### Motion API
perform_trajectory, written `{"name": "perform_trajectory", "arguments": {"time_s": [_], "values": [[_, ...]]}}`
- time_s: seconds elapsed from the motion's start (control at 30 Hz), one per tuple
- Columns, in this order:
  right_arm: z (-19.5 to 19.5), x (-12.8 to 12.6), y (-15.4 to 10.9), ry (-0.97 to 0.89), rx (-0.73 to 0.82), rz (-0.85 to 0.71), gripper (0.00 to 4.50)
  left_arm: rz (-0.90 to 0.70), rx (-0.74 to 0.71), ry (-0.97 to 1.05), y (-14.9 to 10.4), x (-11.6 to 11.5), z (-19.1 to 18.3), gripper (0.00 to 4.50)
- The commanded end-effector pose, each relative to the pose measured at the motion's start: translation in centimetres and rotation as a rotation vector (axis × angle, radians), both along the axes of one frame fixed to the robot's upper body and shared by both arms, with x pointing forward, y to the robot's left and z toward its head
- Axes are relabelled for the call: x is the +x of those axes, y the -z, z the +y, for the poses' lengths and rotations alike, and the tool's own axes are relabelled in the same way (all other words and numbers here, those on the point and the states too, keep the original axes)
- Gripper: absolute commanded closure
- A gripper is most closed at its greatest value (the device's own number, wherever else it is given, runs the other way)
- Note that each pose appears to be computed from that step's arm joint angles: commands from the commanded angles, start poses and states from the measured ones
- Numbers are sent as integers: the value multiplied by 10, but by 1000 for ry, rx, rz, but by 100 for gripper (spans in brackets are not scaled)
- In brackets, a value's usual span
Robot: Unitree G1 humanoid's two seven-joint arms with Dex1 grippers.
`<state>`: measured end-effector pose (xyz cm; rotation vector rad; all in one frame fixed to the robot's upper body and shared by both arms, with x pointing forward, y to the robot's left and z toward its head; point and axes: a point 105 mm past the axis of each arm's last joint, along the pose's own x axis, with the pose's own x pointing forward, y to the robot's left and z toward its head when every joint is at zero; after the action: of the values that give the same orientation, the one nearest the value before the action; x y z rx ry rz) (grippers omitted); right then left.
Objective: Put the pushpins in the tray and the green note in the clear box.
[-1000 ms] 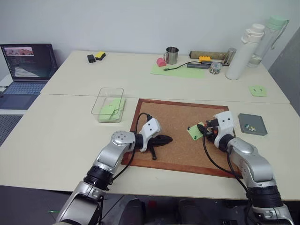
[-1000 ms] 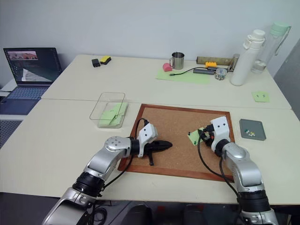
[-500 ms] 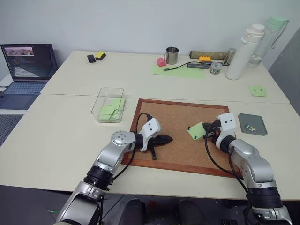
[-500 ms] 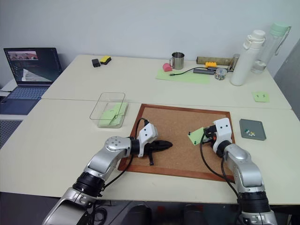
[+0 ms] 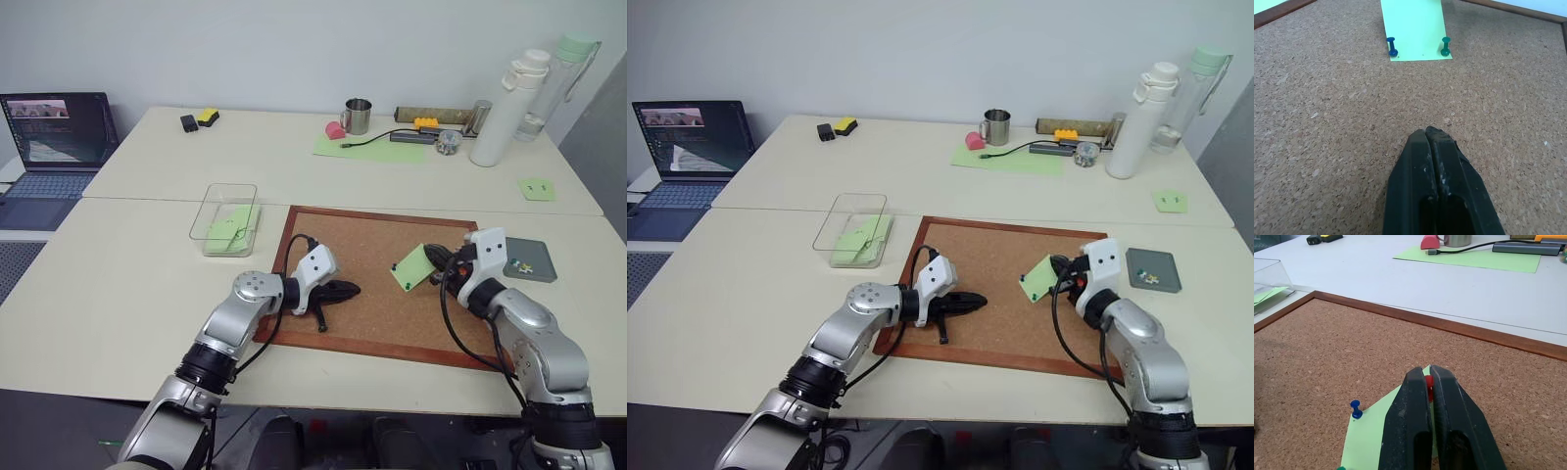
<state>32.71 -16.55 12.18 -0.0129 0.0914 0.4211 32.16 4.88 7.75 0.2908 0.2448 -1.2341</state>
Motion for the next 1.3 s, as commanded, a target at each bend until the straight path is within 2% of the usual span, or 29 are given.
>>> {"name": "perform_trajectory", "arguments": {"time_s": [0.03,0.33,0.53,0.7,0.93,1.2,1.3], "values": [[-13,-2,-23,35,19,-71,449,45,65,-16,16,-5,7,450],[-36,-2,-35,99,16,-91,449,54,76,-9,18,-8,9,450],[-118,9,-32,456,-64,-61,449,72,82,-9,19,-10,11,450],[-165,15,-27,572,-41,-4,449,95,90,9,22,-16,10,450],[-168,23,-16,491,33,58,449,91,94,-5,21,-15,13,450],[-165,28,-17,455,85,68,449,91,93,-15,20,-15,14,450],[-163,29,-14,440,89,77,387,89,93,-20,20,-15,15,450]]}}
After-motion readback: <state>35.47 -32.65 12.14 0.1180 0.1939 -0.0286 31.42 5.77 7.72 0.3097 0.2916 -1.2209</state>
